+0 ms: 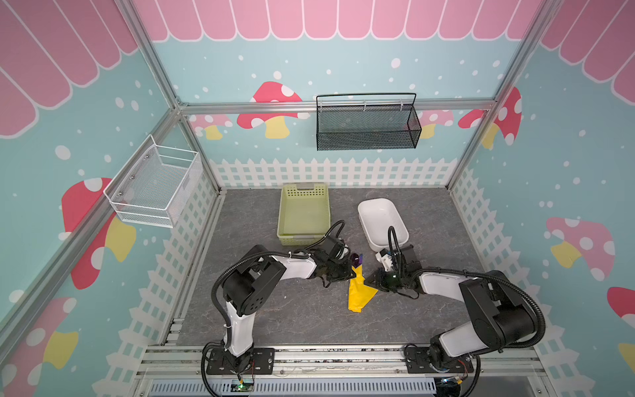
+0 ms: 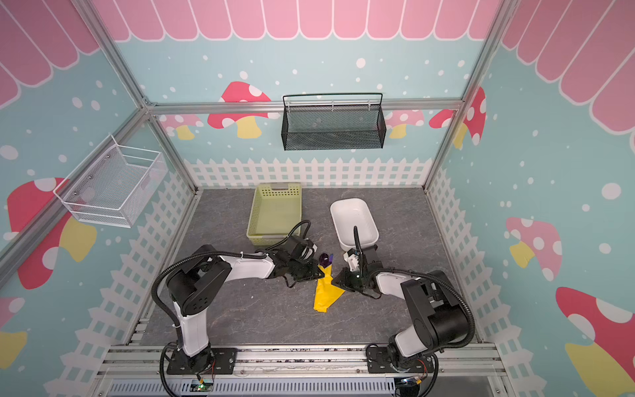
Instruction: Place the utensils on the paper napkin and roll it up
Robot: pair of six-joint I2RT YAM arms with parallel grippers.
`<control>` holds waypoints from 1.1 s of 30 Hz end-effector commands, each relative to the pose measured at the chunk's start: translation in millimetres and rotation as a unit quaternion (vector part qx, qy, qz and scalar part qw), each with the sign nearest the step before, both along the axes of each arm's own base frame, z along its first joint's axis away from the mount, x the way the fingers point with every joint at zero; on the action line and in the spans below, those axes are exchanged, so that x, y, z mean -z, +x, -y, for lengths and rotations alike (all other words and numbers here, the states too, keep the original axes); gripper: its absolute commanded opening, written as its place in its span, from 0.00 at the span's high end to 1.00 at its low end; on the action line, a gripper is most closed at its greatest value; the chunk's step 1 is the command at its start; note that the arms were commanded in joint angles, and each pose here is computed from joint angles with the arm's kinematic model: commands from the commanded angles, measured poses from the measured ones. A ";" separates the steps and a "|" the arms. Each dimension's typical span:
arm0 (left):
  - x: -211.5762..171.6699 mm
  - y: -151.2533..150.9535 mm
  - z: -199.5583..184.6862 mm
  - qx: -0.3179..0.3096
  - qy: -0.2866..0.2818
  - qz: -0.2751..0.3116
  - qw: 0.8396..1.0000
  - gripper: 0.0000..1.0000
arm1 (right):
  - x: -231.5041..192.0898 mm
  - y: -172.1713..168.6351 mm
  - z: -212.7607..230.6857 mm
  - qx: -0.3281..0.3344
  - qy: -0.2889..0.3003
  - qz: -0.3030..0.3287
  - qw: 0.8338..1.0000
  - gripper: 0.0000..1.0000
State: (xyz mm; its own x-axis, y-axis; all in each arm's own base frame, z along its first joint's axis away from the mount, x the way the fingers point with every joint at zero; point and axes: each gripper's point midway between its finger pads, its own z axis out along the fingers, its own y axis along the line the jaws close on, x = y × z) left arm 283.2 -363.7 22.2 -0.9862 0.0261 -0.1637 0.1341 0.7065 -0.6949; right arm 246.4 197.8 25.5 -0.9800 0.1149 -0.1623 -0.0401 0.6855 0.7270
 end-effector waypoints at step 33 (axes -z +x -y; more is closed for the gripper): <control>-51.3 0.3 4.1 -0.019 -0.111 0.018 0.994 1.00 | -10.0 -14.3 -25.6 -0.041 0.108 -0.020 0.993 0.64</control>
State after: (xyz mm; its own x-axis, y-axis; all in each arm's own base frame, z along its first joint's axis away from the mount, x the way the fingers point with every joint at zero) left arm 276.8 -359.9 45.9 -0.9868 -0.0417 -0.1565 0.0994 0.6072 -0.7883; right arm 237.7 220.6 37.6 -0.9896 0.0782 -0.1203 -0.0615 0.5266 0.8479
